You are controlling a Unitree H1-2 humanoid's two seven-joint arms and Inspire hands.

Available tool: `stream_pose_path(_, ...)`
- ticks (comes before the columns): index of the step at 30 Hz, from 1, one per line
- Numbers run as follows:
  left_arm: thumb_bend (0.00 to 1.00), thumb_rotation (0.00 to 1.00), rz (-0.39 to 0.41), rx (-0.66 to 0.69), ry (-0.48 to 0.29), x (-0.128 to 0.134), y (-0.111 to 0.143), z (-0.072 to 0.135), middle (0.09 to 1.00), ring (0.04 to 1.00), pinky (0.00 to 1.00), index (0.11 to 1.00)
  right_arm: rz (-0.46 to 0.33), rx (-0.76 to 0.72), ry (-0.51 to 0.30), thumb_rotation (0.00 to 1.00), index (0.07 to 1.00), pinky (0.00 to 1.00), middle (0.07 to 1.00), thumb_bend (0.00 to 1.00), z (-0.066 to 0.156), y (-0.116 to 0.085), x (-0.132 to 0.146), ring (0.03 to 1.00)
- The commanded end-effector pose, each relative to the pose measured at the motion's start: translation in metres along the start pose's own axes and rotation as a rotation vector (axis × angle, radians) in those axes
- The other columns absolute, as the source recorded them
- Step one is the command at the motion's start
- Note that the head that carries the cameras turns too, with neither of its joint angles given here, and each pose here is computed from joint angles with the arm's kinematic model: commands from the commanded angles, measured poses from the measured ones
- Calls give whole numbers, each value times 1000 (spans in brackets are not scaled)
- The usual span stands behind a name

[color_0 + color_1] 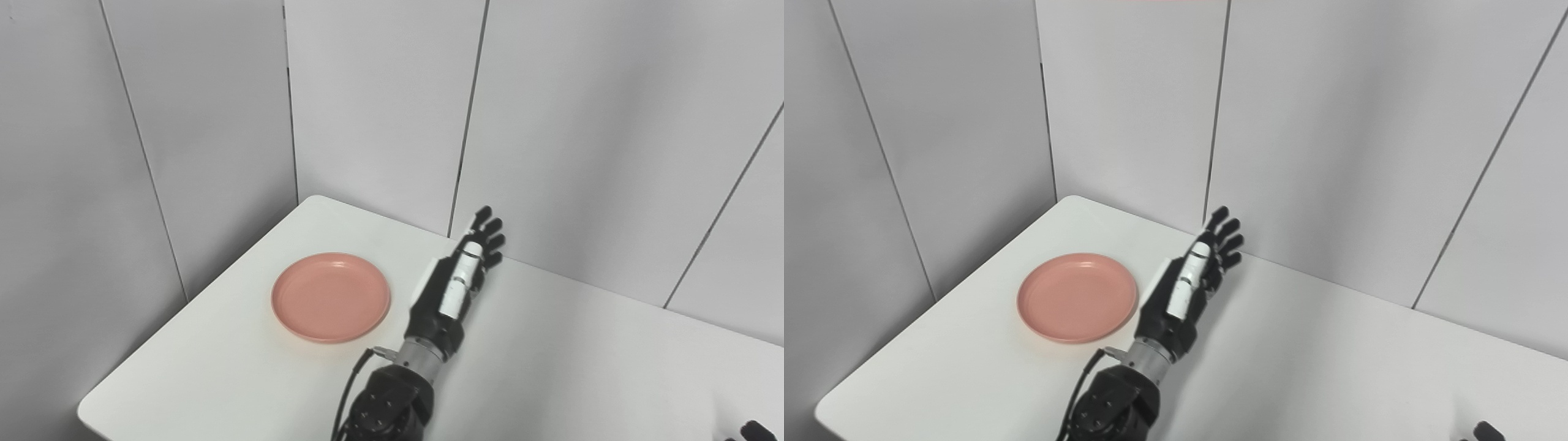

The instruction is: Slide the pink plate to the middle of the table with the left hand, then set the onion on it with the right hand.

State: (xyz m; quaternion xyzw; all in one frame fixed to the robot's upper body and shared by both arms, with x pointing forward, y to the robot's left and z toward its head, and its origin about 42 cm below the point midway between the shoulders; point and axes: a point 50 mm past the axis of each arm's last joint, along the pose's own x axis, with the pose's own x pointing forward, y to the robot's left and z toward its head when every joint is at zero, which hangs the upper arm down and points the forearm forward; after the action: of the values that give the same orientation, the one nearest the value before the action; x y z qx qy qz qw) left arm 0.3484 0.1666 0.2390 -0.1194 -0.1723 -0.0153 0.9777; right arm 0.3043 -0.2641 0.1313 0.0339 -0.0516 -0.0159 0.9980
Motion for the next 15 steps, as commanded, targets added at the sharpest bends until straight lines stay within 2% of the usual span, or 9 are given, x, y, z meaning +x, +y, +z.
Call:
stream_pose_path(1, 412, 1000, -3, -3, -134, 11, -1, 28, 981, 969, 967, 967, -10, 11, 32, 979, 789, 641, 848, 252, -11, -1, -6, 802)
stream_pose_path(5, 399, 1000, 62, 5, -182, 12, 16, 42, 987, 976, 977, 973, -5, 9, 35, 960, 793, 646, 852, 271, -11, -1, -5, 809)
stream_pose_path(11, 394, 1000, 185, 55, -277, 9, 51, 68, 984, 970, 965, 984, -11, -2, 39, 961, 785, 631, 846, 244, -12, -3, -3, 798)
stream_pose_path(15, 371, 1000, 236, 65, -314, 5, 66, 82, 990, 980, 984, 993, -11, 7, 38, 978, 772, 613, 834, 221, -11, -3, -3, 783)
